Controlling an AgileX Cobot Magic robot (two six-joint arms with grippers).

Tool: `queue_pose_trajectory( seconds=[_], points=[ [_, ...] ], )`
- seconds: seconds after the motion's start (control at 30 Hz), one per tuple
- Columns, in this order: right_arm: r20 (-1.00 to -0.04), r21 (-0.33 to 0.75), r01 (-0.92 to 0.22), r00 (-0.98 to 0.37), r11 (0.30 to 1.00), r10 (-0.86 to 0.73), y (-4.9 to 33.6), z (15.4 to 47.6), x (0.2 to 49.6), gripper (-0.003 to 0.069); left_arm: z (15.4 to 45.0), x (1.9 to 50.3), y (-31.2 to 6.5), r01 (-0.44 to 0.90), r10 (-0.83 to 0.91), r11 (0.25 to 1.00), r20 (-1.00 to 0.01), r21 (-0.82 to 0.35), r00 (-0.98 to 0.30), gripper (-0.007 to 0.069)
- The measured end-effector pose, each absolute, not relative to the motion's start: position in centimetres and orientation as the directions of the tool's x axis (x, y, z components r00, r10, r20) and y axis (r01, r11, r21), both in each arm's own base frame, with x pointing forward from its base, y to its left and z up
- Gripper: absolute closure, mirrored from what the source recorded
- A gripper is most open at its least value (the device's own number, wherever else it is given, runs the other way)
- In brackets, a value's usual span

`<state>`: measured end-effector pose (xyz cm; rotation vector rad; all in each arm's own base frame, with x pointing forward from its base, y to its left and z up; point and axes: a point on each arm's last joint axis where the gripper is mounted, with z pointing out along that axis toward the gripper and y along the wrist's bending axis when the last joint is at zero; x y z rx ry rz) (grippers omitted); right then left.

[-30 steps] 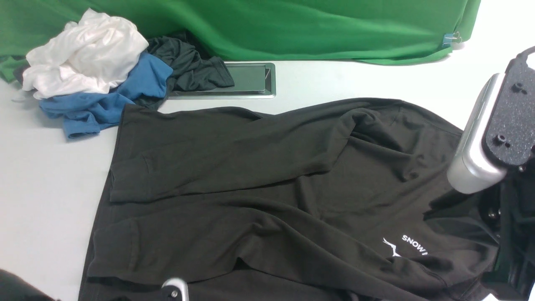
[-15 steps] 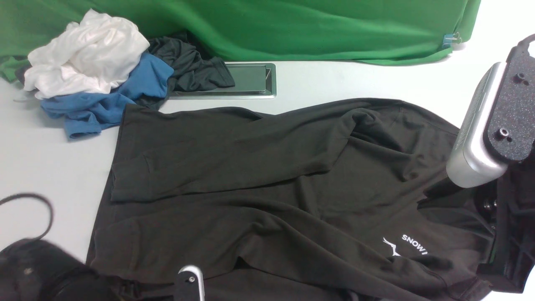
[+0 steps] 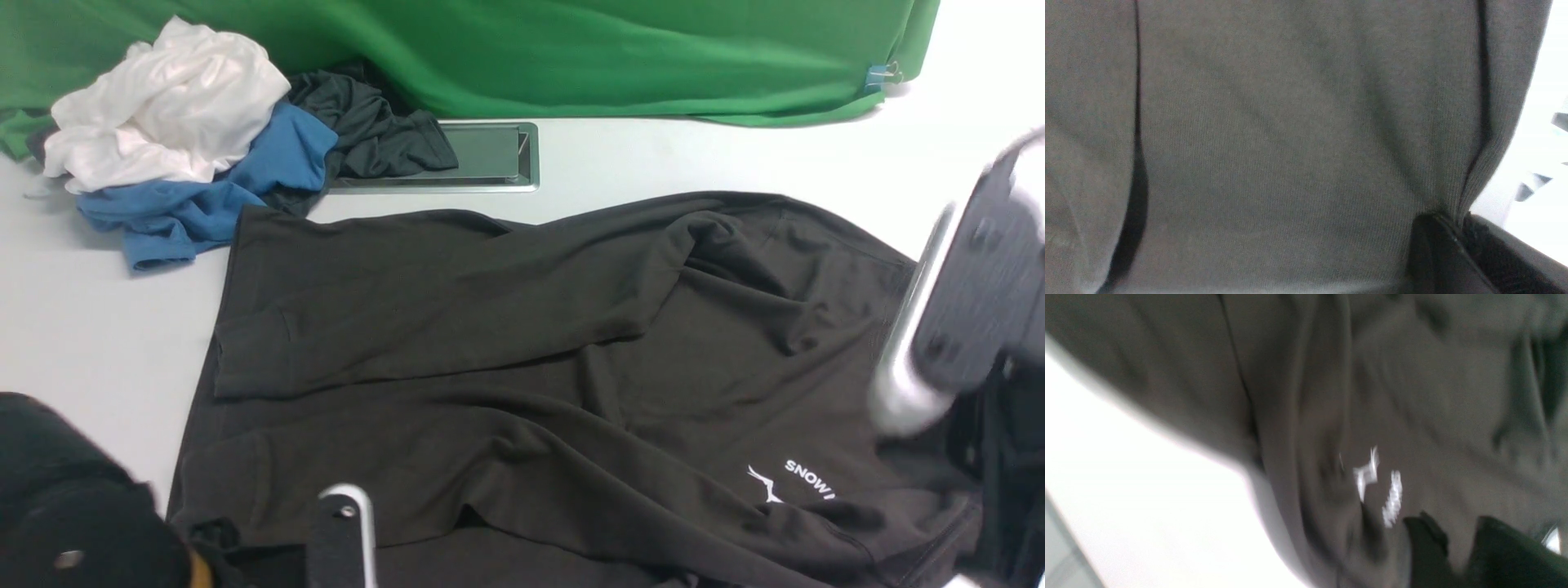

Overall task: Fold a long-sleeved shirt on a white desktop.
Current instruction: 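Grasp the near edge of the shirt at its hem and shoulder corners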

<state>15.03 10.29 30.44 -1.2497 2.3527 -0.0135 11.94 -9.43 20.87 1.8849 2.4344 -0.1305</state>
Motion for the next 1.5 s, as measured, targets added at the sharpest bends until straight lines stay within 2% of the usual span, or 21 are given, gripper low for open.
queue_pose_trajectory(
  seconds=[0.1,0.2,0.27,0.33,0.57,0.77,0.83,0.9,0.93,1.07,1.17,1.3,1.5],
  points=[
    [-0.255,-0.198,-0.809,-0.503,0.554,-0.826,9.9,26.3,14.7,0.0251,21.8,11.1,-8.8,0.965,0.959,0.261,-0.11,-0.025,-0.262,0.0594],
    [-0.124,-0.188,-0.835,-0.501,0.516,-0.856,9.2,23.0,14.3,0.015,22.3,10.7,-8.6,0.965,0.956,0.262,-0.131,-0.009,-0.261,0.0594],
    [-0.089,-0.199,-0.844,-0.49,0.498,-0.867,8.9,22.0,14.3,0.0137,22.5,10.6,-8.5,0.965,0.956,0.262,-0.139,-0.002,-0.26,0.0594],
    [-0.028,-0.221,-0.865,-0.455,0.45,-0.89,8.6,20.0,14.4,0.0123,22.7,10.5,-8.4,0.965,0.954,0.262,-0.151,0.007,-0.258,0.0594],
    [0.008,-0.264,-0.901,-0.359,0.344,-0.933,9.6,16.9,16.4,0.0118,23.0,10.2,-8.3,0.964,0.952,0.264,-0.171,0.024,-0.256,0.0594],
    [0.09,-0.221,-0.923,-0.341,0.315,-0.936,10.0,15.0,16.9,0.012,23.0,10.1,-8.2,0.964,0.951,0.267,-0.167,0.02,-0.26,0.0594],
    [0.102,-0.215,-0.927,-0.335,0.308,-0.937,10.0,14.9,17.1,0.0141,23.0,10.1,-8.2,0.963,0.951,0.267,-0.167,0.02,-0.261,0.0594],
    [0.107,-0.206,-0.928,-0.337,0.311,-0.935,10.1,14.8,17.0,0.0221,23.0,10.1,-8.2,0.963,0.951,0.267,-0.167,0.02,-0.261,0.0594],
    [0.107,-0.206,-0.928,-0.337,0.311,-0.935,10.1,14.8,17.0,0.0221,23.0,10.1,-8.2,0.963,0.951,0.267,-0.167,0.02,-0.261,0.0594],
    [0.106,-0.208,-0.919,-0.361,0.334,-0.926,10.1,14.8,17.0,0.0494,23.0,10.1,-8.1,0.964,0.952,0.266,-0.159,0.012,-0.261,0.0594],
    [0.097,-0.216,-0.905,-0.394,0.367,-0.914,9.9,15.0,16.9,0.0589,23.0,10.0,-8.1,0.964,0.954,0.265,-0.149,0.004,-0.262,0.0594],
    [0.119,-0.198,-0.863,-0.491,0.464,-0.863,9.0,16.5,15.5,0.0604,23.0,9.7,-7.9,0.965,0.957,0.263,-0.121,-0.022,-0.264,0.0594],
    [0.162,-0.186,-0.821,-0.567,0.539,-0.808,7.3,19.0,13.3,0.0604,23.0,9.5,-7.7,0.959,0.954,0.281,-0.097,-0.04,-0.284,0.0594]
  ],
)
